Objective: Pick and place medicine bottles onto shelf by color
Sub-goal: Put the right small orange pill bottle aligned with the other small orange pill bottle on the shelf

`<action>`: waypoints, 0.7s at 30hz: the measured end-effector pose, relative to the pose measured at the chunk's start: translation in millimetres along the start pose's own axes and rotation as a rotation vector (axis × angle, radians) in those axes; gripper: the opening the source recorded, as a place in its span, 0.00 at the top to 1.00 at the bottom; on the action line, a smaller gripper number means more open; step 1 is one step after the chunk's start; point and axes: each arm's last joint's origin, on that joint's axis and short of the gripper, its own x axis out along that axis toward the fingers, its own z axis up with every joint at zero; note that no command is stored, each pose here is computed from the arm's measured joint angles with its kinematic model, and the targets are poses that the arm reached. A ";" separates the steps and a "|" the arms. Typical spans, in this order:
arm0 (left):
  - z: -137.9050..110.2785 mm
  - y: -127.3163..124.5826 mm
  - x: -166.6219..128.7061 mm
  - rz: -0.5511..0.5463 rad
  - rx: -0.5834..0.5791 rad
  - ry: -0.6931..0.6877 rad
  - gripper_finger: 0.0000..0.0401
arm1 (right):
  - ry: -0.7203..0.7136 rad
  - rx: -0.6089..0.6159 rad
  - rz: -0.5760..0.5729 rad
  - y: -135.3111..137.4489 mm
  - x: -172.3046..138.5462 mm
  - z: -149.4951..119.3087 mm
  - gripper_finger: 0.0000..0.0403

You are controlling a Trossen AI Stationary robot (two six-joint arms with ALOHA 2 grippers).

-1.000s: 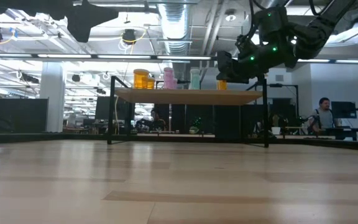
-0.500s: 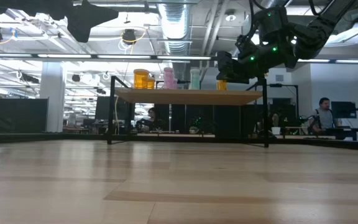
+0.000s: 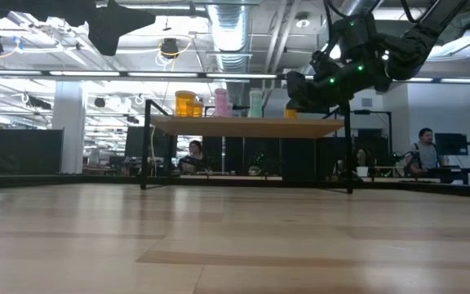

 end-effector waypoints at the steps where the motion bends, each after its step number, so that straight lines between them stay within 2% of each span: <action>1: 0.1 0.0 0.0 0.000 0.000 0.000 0.45 | 0.006 -0.003 0.000 0.0 0.0 -0.6 0.58; 21: -0.4 0.0 0.1 0.000 0.001 0.003 0.45 | 0.029 0.000 0.005 2.1 -1.4 -3.1 0.55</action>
